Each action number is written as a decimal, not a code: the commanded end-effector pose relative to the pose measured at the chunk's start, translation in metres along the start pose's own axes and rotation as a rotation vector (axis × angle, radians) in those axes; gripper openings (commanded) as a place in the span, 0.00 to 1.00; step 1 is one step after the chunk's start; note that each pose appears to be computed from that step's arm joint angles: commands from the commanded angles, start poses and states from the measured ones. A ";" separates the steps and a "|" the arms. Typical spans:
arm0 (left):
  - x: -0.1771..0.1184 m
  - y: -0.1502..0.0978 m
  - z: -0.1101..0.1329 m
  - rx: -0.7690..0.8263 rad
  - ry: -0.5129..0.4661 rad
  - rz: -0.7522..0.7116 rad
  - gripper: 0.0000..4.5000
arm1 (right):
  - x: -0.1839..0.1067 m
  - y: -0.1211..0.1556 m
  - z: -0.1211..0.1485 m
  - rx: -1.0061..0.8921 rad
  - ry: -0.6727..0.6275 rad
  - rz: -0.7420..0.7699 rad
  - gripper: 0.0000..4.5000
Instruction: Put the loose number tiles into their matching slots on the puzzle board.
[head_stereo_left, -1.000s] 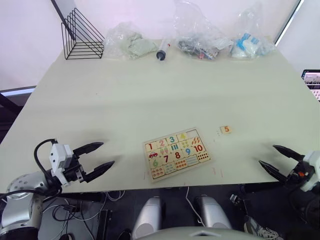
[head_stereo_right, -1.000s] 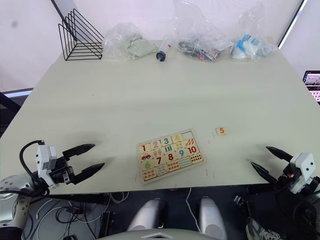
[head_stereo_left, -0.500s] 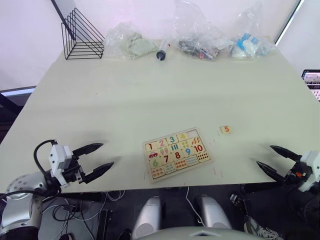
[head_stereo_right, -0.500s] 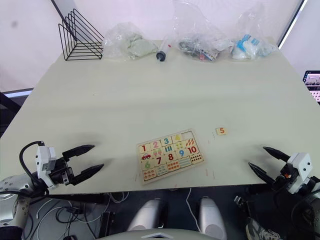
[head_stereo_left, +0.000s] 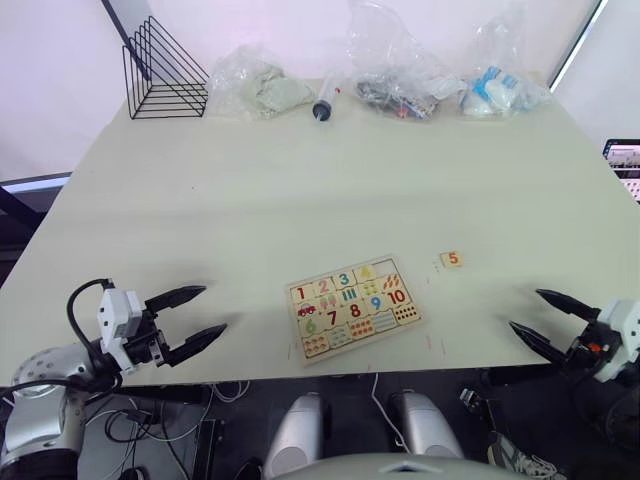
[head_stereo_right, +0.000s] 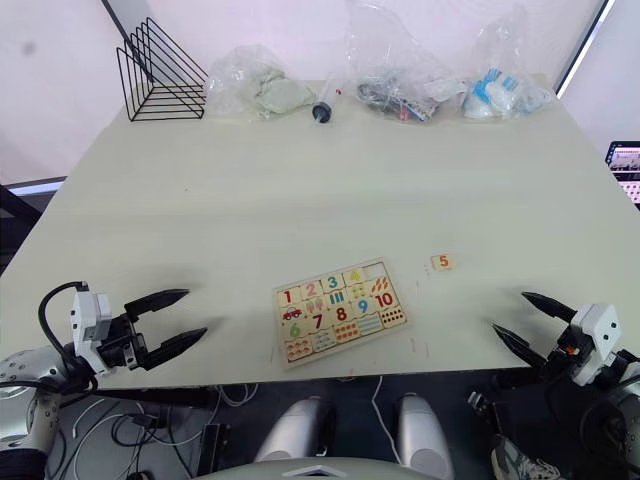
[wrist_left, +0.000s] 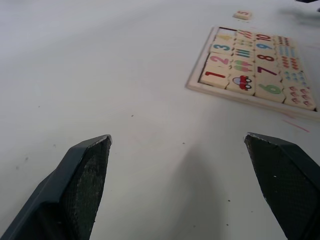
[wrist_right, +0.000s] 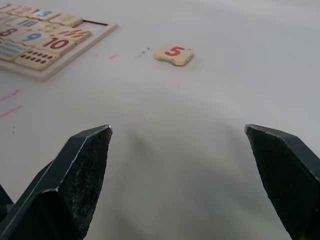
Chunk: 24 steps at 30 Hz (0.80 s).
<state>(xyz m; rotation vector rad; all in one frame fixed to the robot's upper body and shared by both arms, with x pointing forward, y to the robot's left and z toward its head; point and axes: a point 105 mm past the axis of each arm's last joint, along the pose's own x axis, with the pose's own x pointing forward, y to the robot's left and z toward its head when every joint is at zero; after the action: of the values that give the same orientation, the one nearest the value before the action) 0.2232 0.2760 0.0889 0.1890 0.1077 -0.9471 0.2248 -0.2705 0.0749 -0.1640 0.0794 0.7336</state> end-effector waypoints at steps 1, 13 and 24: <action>0.004 0.000 0.009 0.055 0.004 -0.066 1.00 | 0.010 0.001 0.020 -0.044 -0.050 0.046 0.99; 0.013 0.005 0.019 0.114 0.015 -0.231 1.00 | 0.058 -0.007 0.044 -0.154 0.012 0.314 0.99; 0.015 0.000 0.026 0.131 0.006 -0.296 1.00 | 0.100 -0.033 0.045 -0.258 0.173 0.479 0.99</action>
<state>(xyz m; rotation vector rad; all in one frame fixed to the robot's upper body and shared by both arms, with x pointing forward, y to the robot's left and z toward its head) 0.2362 0.2593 0.1031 0.2785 0.1011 -1.2066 0.3203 -0.2186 0.1068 -0.4278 0.1967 1.1938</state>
